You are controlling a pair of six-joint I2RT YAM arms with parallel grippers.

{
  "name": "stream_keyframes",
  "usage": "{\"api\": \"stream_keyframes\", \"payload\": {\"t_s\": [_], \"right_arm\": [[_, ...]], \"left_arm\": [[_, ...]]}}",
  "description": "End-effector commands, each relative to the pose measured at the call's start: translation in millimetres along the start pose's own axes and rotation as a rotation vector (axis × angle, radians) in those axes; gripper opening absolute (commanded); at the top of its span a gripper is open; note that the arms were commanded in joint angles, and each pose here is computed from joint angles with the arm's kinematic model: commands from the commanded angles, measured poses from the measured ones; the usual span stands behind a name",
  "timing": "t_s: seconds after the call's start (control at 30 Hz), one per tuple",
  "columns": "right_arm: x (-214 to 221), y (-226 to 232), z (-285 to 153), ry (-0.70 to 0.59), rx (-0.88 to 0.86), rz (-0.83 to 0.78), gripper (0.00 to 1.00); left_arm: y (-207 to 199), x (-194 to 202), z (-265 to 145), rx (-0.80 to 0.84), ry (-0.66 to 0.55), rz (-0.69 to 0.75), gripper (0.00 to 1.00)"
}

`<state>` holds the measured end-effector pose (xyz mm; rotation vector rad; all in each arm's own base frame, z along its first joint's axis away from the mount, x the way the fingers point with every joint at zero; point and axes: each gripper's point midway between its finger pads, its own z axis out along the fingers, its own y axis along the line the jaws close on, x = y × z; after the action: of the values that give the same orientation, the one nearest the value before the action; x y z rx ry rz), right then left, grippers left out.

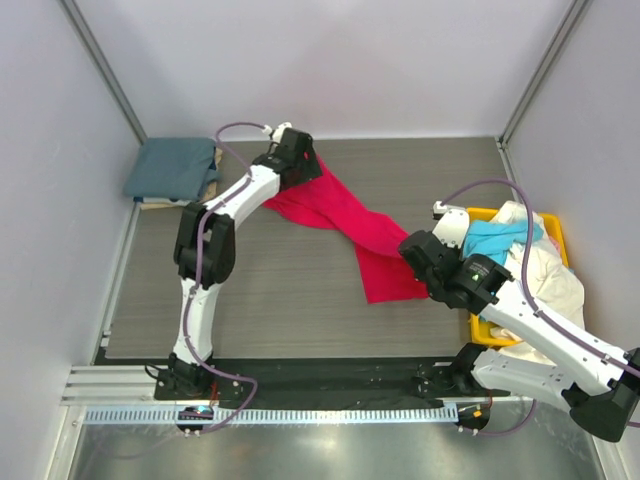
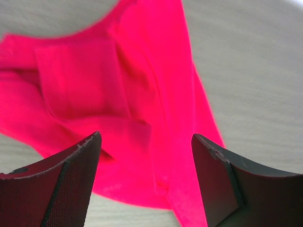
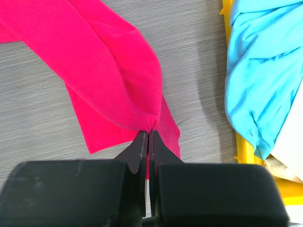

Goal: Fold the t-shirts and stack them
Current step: Flatten the tshirt out

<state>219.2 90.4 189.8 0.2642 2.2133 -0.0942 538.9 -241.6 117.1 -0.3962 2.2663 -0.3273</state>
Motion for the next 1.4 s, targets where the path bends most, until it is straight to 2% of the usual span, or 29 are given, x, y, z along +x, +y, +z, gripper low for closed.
{"api": "stream_keyframes", "payload": {"t_s": [0.0,0.2,0.33,0.53,0.63,0.67,0.83,0.9,0.93,1.07,1.17,1.2,1.3,1.37], "right_arm": [[-5,2,1,-0.027,-0.006,0.025,0.01],[-2,3,2,-0.018,-0.006,0.015,0.01],[0,3,3,-0.012,-0.009,0.021,0.01],[3,3,4,-0.010,-0.011,0.021,0.01],[3,1,4,-0.012,-0.009,0.017,0.01],[3,1,3,-0.012,-0.011,0.020,0.01],[5,-1,5,-0.013,-0.004,0.017,0.01],[5,0,6,-0.010,0.000,0.013,0.01],[6,0,6,-0.008,0.001,0.011,0.01],[0,6,6,-0.015,-0.005,0.010,0.01],[-28,13,-6,-0.063,-0.037,0.013,0.01],[-37,14,-10,-0.082,-0.044,0.012,0.01],[-79,16,-32,-0.172,-0.069,0.020,0.01],[-108,17,-51,-0.230,-0.101,0.046,0.01]], "left_arm": [[10,13,-7,-0.103,0.027,0.080,0.77],[18,29,-3,-0.160,0.056,0.102,0.74],[21,26,0,-0.183,0.043,0.115,0.73],[15,18,11,-0.184,0.025,0.158,0.65],[15,16,14,-0.190,0.017,0.174,0.53],[15,14,14,-0.196,0.011,0.177,0.45],[13,11,13,-0.185,0.008,0.190,0.21],[13,8,9,-0.185,0.006,0.197,0.01],[14,6,6,-0.193,0.002,0.201,0.00],[29,-21,-35,-0.286,-0.043,0.222,0.00],[34,-59,-94,-0.302,-0.140,0.242,0.00],[38,-75,-130,-0.289,-0.187,0.246,0.00],[54,-97,-180,-0.310,-0.279,0.260,0.00],[65,-119,-235,-0.318,-0.363,0.264,0.00]]}}
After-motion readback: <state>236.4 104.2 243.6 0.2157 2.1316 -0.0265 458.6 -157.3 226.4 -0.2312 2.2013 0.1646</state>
